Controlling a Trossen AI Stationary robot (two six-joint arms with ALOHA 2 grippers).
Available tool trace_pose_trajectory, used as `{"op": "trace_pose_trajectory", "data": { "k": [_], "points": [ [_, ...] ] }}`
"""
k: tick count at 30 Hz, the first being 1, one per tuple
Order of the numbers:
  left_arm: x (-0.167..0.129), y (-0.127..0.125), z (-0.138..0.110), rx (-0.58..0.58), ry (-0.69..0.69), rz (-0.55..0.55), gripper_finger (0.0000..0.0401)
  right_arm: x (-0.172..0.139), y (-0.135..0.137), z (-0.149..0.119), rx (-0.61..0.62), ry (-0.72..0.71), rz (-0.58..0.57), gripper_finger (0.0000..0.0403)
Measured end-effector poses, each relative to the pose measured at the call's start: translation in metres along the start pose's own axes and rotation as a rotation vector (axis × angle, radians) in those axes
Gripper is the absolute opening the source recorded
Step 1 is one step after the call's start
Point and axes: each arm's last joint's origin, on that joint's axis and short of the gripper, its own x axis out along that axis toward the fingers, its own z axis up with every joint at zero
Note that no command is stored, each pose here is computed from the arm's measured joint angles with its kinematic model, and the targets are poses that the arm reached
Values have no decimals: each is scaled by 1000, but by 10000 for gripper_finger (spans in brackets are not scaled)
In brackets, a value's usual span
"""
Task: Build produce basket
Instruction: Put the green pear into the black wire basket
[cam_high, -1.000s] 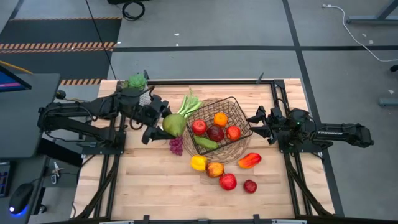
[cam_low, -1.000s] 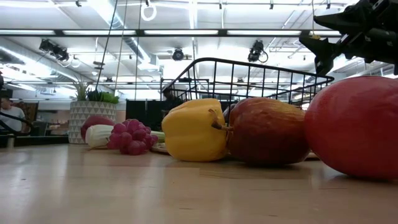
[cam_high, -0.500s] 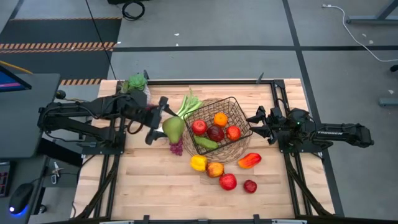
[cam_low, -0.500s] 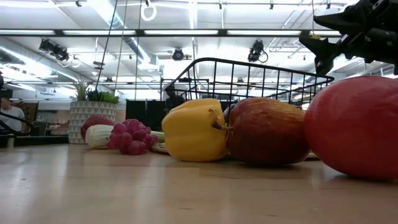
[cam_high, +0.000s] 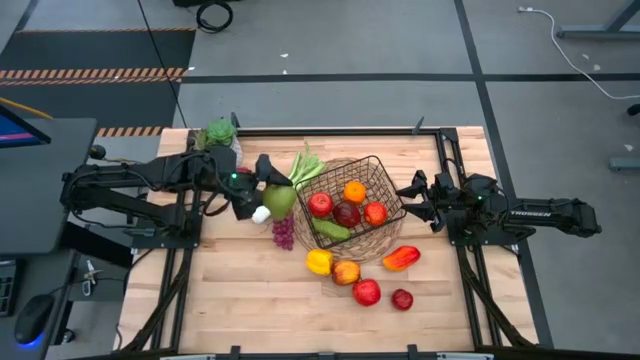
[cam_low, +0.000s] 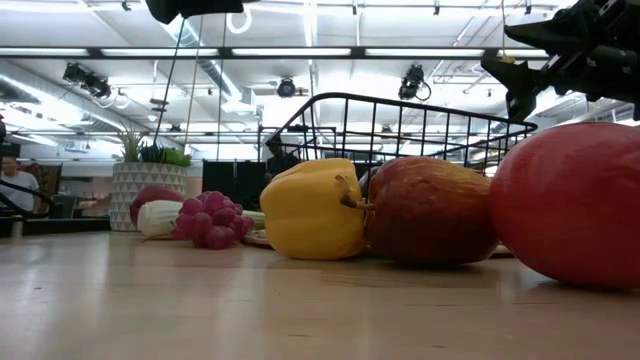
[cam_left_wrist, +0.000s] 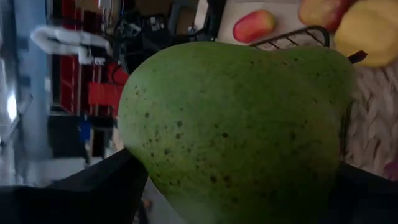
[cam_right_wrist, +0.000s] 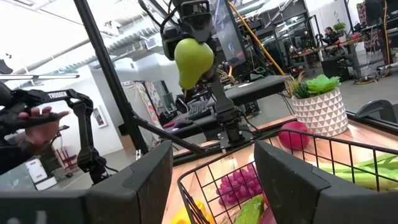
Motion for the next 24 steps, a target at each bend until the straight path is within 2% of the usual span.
{"op": "trace_pose_trajectory", "data": {
  "k": [6, 9, 19, 21, 24],
  "points": [
    [0, 0, -1, 197, 3, 3, 346, 0, 0, 0, 0, 0, 0, 231],
    [0, 0, -1, 237, 2, 3, 346, 0, 0, 0, 0, 0, 0, 231],
    [0, 0, -1, 217, 2, 3, 346, 0, 0, 0, 0, 0, 0, 231],
    [0, 0, -1, 161, 2, 2, 346, 0, 0, 0, 0, 0, 0, 231],
    [0, 0, -1, 5, 1, 2, 346, 0, 0, 0, 0, 0, 0, 231]
  ]
}}
